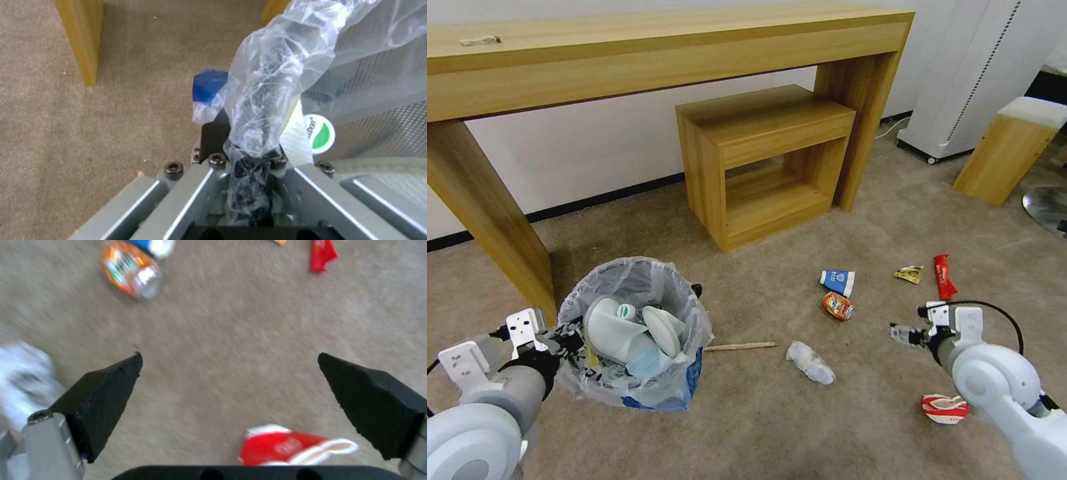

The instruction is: Pick up the trash bin and place the garbage on the floor into it.

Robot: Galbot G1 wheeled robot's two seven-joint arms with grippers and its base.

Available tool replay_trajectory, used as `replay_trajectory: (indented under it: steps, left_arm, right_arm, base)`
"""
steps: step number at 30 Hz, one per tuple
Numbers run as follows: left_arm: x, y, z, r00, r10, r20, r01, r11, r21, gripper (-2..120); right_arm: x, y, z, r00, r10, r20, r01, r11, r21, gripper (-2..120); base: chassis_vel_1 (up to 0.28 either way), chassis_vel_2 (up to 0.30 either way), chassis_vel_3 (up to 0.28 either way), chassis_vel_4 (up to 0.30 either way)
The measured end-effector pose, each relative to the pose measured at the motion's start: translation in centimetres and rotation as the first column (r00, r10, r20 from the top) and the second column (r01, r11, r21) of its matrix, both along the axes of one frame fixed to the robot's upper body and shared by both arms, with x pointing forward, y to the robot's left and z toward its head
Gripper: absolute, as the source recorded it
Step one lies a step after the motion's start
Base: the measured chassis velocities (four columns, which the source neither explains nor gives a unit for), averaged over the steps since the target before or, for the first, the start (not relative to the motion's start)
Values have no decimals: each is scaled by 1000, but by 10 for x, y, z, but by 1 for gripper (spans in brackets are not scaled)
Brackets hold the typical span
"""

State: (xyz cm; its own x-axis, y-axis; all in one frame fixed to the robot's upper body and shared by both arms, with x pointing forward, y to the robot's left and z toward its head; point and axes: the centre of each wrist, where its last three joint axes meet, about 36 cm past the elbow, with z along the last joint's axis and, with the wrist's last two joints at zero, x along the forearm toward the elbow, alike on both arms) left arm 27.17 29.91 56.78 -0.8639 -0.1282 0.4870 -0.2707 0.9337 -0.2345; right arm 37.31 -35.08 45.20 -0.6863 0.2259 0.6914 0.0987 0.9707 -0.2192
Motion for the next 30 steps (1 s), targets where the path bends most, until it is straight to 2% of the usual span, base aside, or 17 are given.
replay_trajectory:
  steps: [9, 15, 18, 19, 20, 21, 22, 23, 25, 26, 30]
  left_arm:
    - [5, 5, -7, 1000, 3, -10, -4, 1000, -14, 1]
    - [6, 4, -9, 1000, -2, -11, 2, 1000, -22, 1]
    - [6, 3, -10, 1000, -4, -11, 4, 1000, -25, 1]
    - [7, 2, -10, 1000, -8, -11, 7, 1000, -27, 1]
    - [6, 1, -10, 1000, -12, -9, 11, 1000, -28, 1]
    - [6, 1, -10, 1000, -13, -7, 13, 1000, -29, 1]
    - [6, 1, -10, 1000, -14, -6, 14, 999, -30, 1]
    - [6, 1, -10, 1000, -14, -6, 14, 999, -30, 1]
    - [6, 1, -10, 1000, -18, -6, 18, 999, -30, 1]
    - [6, 1, -10, 1000, -18, -6, 18, 999, -30, 1]
    - [4, 0, -11, 1000, -24, -4, 24, 999, -33, 1]
  right_arm:
    - [-23, -31, -19, 994, 36, -100, -52, 986, -158, 100]
    - [-37, -41, -22, 989, 50, -137, -79, 972, -223, 100]
    - [-42, -42, -24, 989, 42, -141, -73, 972, -222, 100]
    - [-47, -36, -25, 990, 1, -142, -28, 982, -188, 100]
    - [-50, -21, -23, 984, -108, -139, 88, 986, -144, 100]
    - [-50, -12, -20, 975, -163, -152, 148, 983, -105, 100]
    - [-50, -5, -16, 964, -204, -171, 195, 979, -66, 100]
    - [-50, -5, -16, 964, -204, -171, 195, 979, -66, 100]
    - [-49, 11, -3, 932, -285, -222, 297, 955, 21, 100]
    - [-49, 11, -3, 932, -285, -222, 297, 955, 21, 100]
    - [-45, 31, 11, 878, -389, -279, 439, 887, 142, 100]
  base:
    - [0, 0, 0, 0]
    - [0, 0, 0, 0]
    - [0, 0, 0, 0]
    - [0, 0, 0, 0]
    - [0, 0, 0, 0]
    - [0, 0, 0, 0]
    - [0, 0, 0, 0]
    - [0, 0, 0, 0]
    - [0, 0, 0, 0]
    - [0, 0, 0, 0]
    - [0, 0, 0, 0]
